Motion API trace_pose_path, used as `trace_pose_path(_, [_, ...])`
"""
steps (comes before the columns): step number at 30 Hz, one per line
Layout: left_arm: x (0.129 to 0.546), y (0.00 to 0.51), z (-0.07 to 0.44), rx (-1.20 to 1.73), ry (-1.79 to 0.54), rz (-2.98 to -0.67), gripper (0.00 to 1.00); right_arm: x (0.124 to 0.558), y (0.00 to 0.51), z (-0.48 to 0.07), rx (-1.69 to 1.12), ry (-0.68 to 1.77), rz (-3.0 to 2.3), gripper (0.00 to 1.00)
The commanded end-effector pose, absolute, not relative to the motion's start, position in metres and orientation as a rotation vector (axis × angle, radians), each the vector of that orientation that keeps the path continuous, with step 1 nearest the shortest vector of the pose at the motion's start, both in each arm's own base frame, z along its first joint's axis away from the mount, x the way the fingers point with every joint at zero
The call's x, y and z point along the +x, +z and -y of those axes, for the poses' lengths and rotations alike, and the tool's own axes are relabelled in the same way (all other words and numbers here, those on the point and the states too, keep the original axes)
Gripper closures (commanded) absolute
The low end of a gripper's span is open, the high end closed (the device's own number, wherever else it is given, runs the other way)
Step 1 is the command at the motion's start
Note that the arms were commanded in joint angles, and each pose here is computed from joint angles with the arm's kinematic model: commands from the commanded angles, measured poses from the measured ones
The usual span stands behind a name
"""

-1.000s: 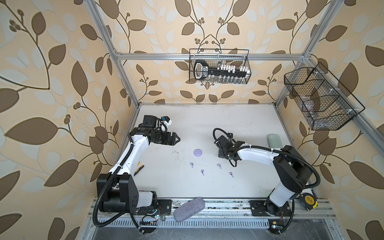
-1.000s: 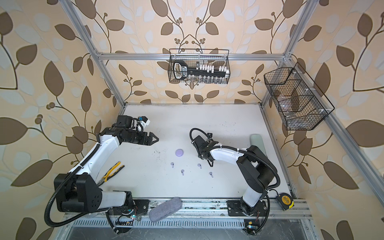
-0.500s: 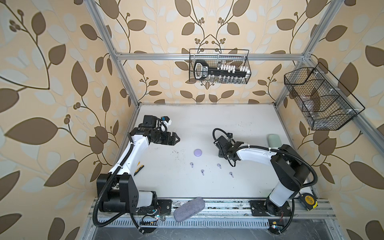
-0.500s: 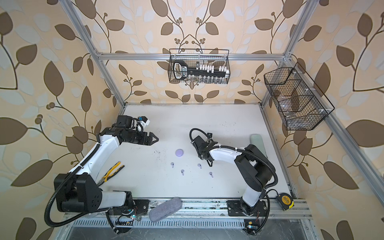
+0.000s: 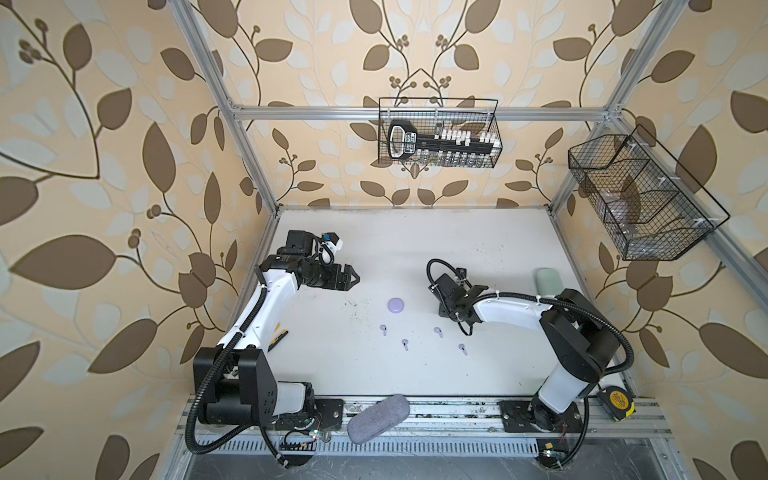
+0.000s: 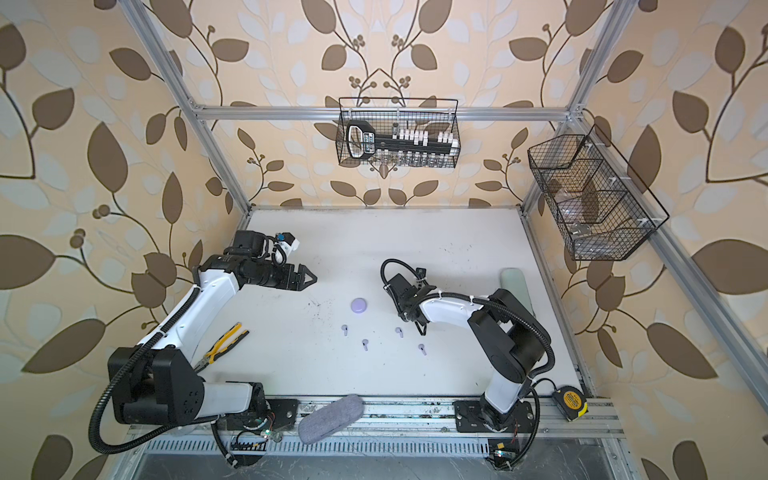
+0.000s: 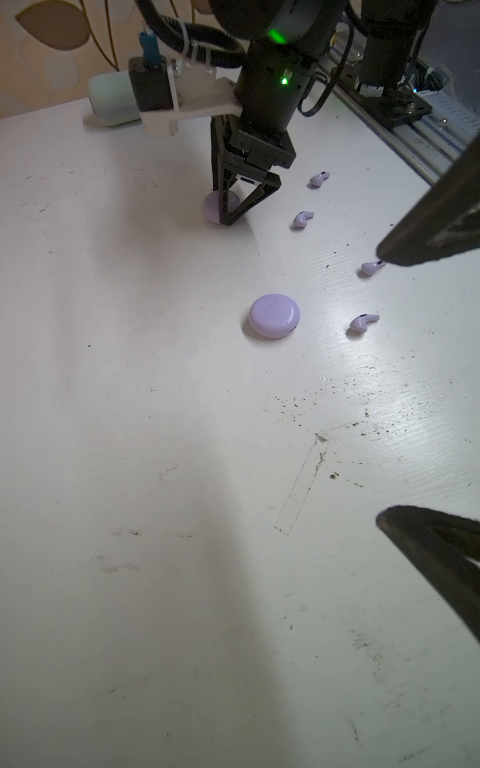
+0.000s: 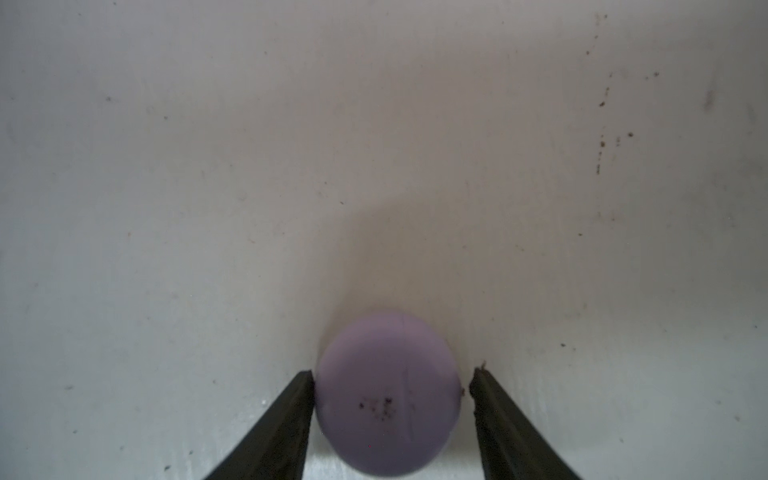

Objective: Insert the wireless bluetooth earbuds into the charging case
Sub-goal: 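Lower the right gripper and close it on the lavender charging case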

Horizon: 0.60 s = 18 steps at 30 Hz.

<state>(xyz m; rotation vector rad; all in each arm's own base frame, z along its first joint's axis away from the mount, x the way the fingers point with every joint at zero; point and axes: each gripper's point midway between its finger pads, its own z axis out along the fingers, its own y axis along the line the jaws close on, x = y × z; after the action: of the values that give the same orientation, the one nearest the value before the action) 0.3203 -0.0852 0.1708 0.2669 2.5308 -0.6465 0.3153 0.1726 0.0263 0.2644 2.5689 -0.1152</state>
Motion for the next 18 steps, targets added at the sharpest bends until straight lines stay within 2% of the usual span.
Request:
trace_pose_path(1, [0.3188, 0.1731, 0.0882, 0.277, -0.648, -2.522, 0.08, 0.3128, 0.0166, -0.1669, 0.268, -0.155, -2.58, 0.4])
trace_pose_path(18, [0.3195, 0.1729, 0.0875, 0.273, -0.643, -2.525, 0.08, 0.3107, 0.012, -0.1679, 0.243, -0.186, -2.589, 0.44])
